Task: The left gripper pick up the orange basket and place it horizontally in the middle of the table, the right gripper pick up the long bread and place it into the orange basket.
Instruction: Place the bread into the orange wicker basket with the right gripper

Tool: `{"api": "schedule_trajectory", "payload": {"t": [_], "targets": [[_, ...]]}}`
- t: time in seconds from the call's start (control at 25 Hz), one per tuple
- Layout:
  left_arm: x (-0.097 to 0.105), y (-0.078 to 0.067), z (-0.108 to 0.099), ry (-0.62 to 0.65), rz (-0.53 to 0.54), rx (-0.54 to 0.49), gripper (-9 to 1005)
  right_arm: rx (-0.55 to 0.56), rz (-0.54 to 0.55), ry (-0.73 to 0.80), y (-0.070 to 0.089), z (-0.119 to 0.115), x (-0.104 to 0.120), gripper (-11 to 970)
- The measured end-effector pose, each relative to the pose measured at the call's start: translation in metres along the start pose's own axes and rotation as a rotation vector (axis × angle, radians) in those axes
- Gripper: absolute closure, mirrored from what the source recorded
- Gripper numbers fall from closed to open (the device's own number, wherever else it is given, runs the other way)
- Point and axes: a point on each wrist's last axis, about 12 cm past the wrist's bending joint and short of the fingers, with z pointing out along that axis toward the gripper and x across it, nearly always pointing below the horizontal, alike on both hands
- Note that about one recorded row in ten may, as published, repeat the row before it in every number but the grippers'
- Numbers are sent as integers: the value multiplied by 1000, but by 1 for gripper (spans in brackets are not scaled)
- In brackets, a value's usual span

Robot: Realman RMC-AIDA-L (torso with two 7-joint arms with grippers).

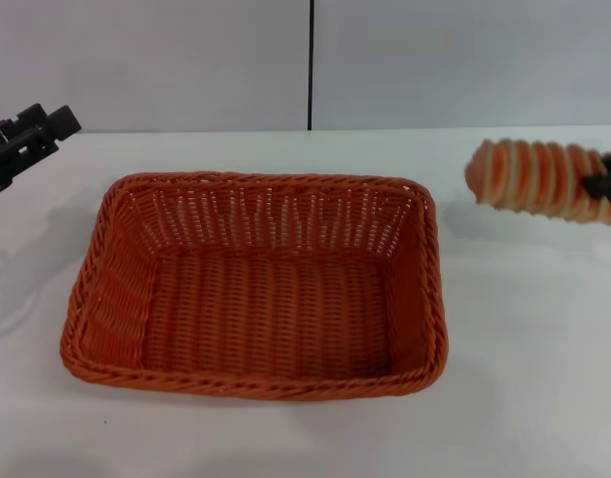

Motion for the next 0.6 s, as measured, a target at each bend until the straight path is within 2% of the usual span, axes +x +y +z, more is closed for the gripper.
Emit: {"api": "schedule_trajectory", "payload": {"t": [0.24,0.28,0.32,0.44,0.48,0.52,0.6], "targets": [[2,0,-2,-1,-6,-2,260,-39,-75,-126,13,-14,-24,742],[2,0,-2,-1,-7,-3,260,-89,-115,-194,19,-14,-36,748],[3,0,-2,-1,-8,-3,260,-89,-115,-194,19,-14,-36,756],[3,0,-2,0,-9,-2,260,-173,-158,-269,26,-4,-54,778],[3,0,-2,-1,-9,0,260,-229,-169,-315,28,9,-64,786],[3,0,-2,-1,-9,0,260,-229,-169,-315,28,9,-64,794],[4,-1,-1,0,-13,7,260,-294,-164,-370,29,24,-71,811]]}}
